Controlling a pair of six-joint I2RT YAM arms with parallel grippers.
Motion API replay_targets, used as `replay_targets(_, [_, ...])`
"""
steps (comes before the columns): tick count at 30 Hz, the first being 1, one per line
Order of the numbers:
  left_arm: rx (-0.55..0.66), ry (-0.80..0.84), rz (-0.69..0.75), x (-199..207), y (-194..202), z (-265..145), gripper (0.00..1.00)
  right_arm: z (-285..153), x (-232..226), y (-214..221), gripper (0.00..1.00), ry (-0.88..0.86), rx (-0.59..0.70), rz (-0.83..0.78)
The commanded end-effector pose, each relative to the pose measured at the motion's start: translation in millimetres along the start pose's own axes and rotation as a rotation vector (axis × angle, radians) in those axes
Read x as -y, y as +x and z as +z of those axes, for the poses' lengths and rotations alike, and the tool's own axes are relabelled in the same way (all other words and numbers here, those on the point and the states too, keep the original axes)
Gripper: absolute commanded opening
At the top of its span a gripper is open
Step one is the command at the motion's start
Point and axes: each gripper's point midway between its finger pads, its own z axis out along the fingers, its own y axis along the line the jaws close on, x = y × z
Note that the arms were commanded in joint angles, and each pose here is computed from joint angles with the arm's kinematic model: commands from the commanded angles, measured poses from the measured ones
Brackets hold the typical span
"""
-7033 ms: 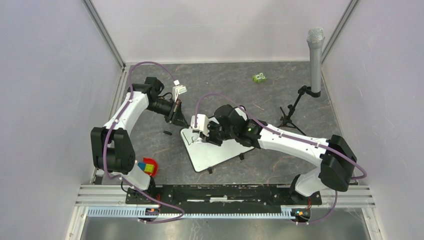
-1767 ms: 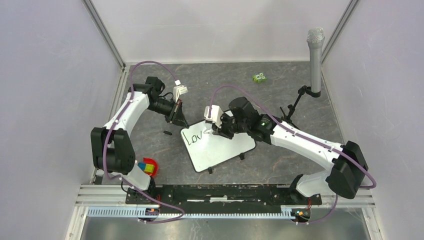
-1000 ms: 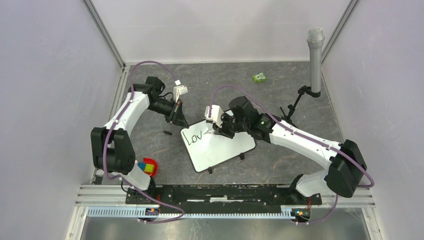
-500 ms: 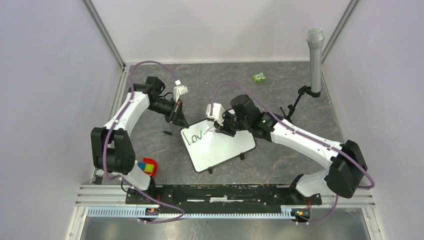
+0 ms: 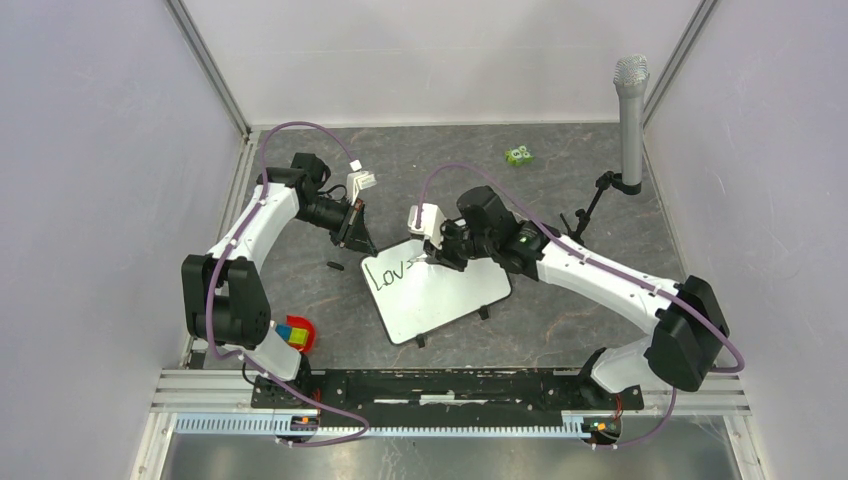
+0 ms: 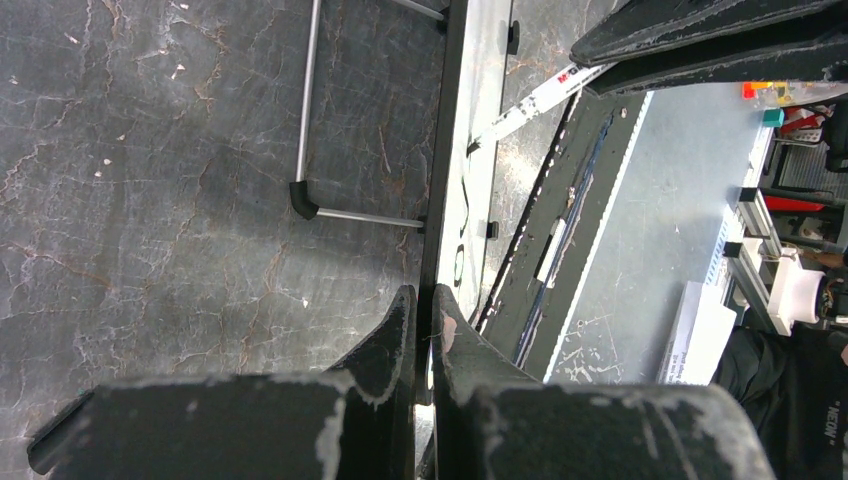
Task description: Write a sentence on the whiteboard
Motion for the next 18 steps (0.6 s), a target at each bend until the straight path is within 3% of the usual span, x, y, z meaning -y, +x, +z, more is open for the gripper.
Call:
replay_targets(1, [-0.045,0.004,0.018,3.5,8.2,3.8,0.02,7.9,6.4,-6.0,0.00,0.031,0.007,-0.016])
replay_targets(18, [-0.050,-0.002,0.020,3.1,10.7,3.6,0.02,2.2,-13.4,27.3,0.00,0.007,-0.054,-0.017])
